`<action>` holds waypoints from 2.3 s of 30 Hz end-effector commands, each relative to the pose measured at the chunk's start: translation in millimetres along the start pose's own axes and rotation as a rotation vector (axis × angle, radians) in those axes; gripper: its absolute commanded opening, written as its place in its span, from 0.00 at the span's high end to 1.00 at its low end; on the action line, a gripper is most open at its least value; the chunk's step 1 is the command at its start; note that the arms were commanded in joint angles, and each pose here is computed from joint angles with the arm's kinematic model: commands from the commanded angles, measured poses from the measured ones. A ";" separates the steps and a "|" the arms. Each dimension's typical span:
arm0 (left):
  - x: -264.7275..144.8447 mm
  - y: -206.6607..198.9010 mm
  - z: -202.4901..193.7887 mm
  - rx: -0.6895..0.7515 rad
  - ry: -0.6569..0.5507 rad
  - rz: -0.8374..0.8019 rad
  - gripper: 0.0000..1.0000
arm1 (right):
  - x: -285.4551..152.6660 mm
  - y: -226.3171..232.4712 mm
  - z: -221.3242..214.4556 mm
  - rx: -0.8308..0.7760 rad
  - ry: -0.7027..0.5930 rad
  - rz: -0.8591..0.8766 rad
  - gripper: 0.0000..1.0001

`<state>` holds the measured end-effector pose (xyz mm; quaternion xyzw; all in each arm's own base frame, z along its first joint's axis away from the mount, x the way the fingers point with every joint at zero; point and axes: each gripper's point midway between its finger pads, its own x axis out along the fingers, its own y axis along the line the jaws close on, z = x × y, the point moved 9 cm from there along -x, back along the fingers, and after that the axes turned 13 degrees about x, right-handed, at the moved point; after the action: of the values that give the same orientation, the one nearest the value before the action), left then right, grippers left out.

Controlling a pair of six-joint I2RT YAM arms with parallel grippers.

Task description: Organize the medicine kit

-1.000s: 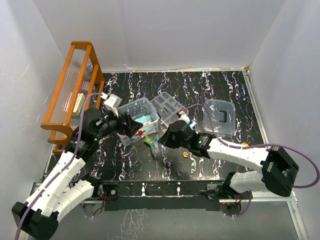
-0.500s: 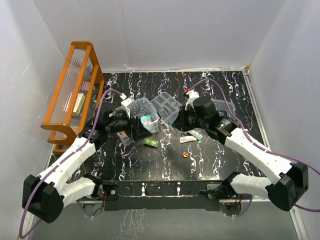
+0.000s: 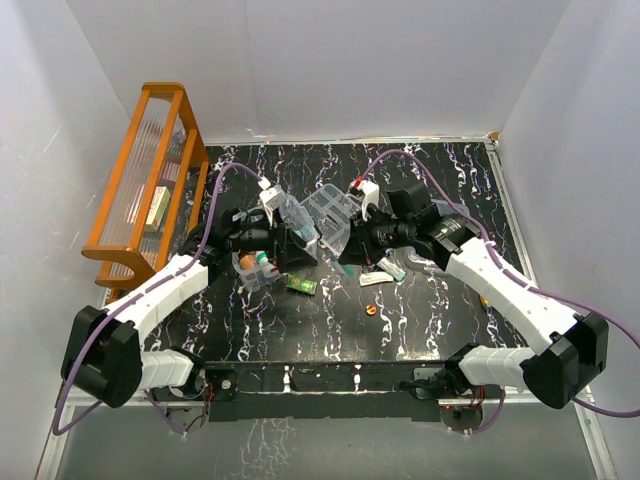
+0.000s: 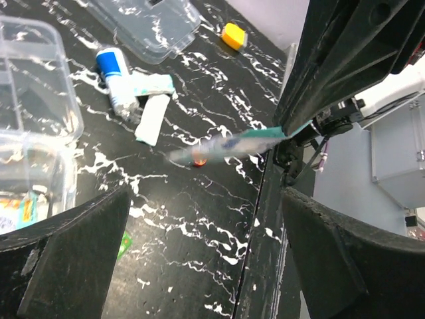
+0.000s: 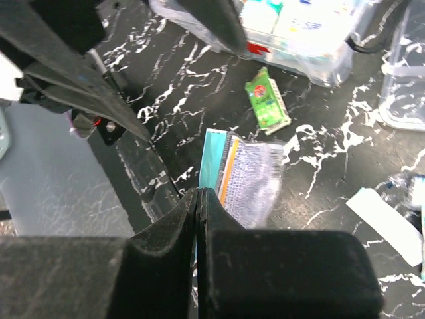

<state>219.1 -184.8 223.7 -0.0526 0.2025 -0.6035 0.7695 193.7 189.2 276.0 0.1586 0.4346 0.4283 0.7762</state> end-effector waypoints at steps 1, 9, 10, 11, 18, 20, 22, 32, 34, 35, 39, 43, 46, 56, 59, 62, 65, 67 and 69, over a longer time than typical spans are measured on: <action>8.7 -10.8 14.8 0.092 -0.095 -0.144 0.05 | -14.7 25.5 16.5 -0.117 -0.028 0.153 1.00; 22.4 -18.0 0.4 0.187 -0.057 -0.288 0.05 | -20.8 34.6 15.0 -0.161 0.017 0.238 1.00; 23.0 -17.5 1.1 0.206 -0.052 -0.311 0.05 | -21.5 35.5 14.6 -0.167 0.020 0.248 1.00; 23.9 -16.5 1.9 0.214 -0.042 -0.320 0.05 | -22.8 36.3 14.5 -0.176 0.019 0.253 1.00; 33.6 -20.4 1.9 0.212 -0.041 -0.415 0.11 | -28.1 41.2 17.2 -0.203 0.013 0.267 1.00; 35.0 -23.1 -1.0 0.214 -0.035 -0.428 0.17 | -28.4 41.9 17.4 -0.207 0.012 0.275 1.00; 34.8 -25.5 -1.5 0.217 -0.037 -0.435 0.26 | -28.0 42.4 17.8 -0.207 0.012 0.281 1.00; 38.2 -29.8 -6.2 0.203 -0.031 -0.457 0.47 | -29.3 48.4 21.7 -0.222 -0.018 0.325 1.00; 37.4 -31.0 -5.8 0.208 -0.034 -0.454 0.52 | -29.0 48.4 21.7 -0.218 -0.023 0.327 1.00; 37.2 -31.3 -5.7 0.209 -0.035 -0.453 0.55 | -28.8 48.1 21.7 -0.216 -0.024 0.328 1.00; 36.7 -31.4 -8.6 0.206 -0.032 -0.446 0.69 | -28.8 47.9 21.3 -0.211 -0.038 0.324 1.00; 30.6 -36.5 -4.2 0.237 -0.062 -0.410 0.83 | -28.6 46.9 21.8 -0.189 -0.069 0.299 1.00; 28.5 -38.0 -1.5 0.241 -0.068 -0.383 0.93 | -27.9 44.1 24.2 -0.152 -0.092 0.248 1.00; 17.9 -37.7 1.6 0.142 -0.018 -0.175 1.00 | -43.6 38.5 41.6 -0.088 -0.307 0.005 0.43; 9.3 -34.3 15.2 0.073 -0.008 0.035 1.00 | -54.2 34.0 50.6 -0.040 -0.462 -0.115 0.39; -3.8 -28.8 38.7 0.023 0.001 0.273 1.00 | -65.6 30.1 54.2 -0.026 -0.615 -0.177 0.39; -15.1 -25.5 58.1 -0.010 -0.012 0.435 1.00 | -78.0 32.9 51.4 -0.036 -0.758 -0.145 0.37; -21.5 -21.7 64.9 -0.049 -0.007 0.549 1.00 | -86.7 36.5 49.9 -0.042 -0.826 -0.125 0.37; -30.8 -14.8 70.1 -0.095 0.016 0.705 1.00 | -91.6 36.7 49.3 -0.028 -0.864 -0.132 0.36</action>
<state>217.8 -196.6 288.4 -0.0183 0.1948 -0.4612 0.8654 185.5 150.8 344.5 0.2351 0.1842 0.3075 0.9035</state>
